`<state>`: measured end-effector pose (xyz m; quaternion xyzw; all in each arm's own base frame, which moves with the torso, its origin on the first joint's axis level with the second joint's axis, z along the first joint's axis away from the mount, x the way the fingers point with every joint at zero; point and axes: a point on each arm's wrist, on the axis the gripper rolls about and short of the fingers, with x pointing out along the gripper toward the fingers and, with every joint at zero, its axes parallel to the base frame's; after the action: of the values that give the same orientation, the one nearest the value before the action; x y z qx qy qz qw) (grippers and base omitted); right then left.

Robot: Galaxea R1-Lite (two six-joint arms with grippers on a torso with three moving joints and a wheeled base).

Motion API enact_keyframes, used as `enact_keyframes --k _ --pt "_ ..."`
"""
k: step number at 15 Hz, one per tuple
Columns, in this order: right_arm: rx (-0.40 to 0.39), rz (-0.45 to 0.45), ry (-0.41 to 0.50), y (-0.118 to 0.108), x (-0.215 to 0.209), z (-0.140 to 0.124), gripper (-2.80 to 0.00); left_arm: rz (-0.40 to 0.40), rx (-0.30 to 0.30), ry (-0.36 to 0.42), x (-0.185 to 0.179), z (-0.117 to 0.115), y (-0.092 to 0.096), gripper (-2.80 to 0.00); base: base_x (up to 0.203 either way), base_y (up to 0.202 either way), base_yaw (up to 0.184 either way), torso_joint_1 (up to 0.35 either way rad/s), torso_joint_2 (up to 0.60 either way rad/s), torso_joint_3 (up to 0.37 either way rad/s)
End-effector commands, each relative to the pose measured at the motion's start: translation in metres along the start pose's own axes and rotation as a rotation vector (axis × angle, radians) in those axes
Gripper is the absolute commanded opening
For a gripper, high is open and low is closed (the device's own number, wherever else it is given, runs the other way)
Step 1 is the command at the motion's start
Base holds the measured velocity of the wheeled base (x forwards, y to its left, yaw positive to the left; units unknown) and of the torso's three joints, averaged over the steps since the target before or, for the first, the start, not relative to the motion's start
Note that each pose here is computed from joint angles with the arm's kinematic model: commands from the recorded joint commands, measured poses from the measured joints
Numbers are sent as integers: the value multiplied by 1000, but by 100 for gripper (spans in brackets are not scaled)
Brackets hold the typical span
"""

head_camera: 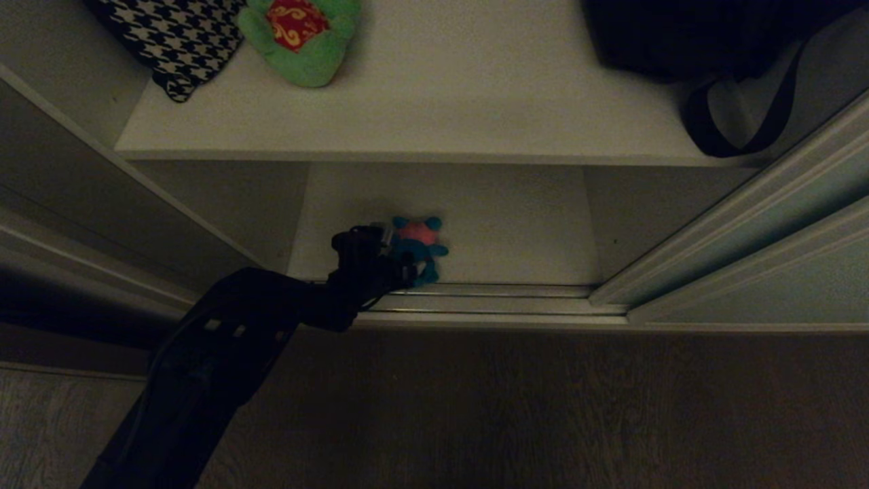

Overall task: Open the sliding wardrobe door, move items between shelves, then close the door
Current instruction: Place the blue doll on the higher shelf

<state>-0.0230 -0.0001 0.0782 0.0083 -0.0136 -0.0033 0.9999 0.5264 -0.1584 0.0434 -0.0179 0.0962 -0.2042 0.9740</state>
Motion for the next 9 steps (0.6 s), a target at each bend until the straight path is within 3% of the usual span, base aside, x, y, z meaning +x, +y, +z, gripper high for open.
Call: enact_keyframes --k 1,4,9 --pt "0 1 0 0 0 0 -280 -1 -1 1 1 -2 0 -280 0 0 0 0 0 0" --pt "0 -1 0 0 0 0 -280 -1 -1 -3 0 1 0 -280 0 0 0 0 0 0" --pt "0 0 0 0 0 0 -280 -1 -24 6 -28 41 -6 -280 0 0 0 0 0 0"
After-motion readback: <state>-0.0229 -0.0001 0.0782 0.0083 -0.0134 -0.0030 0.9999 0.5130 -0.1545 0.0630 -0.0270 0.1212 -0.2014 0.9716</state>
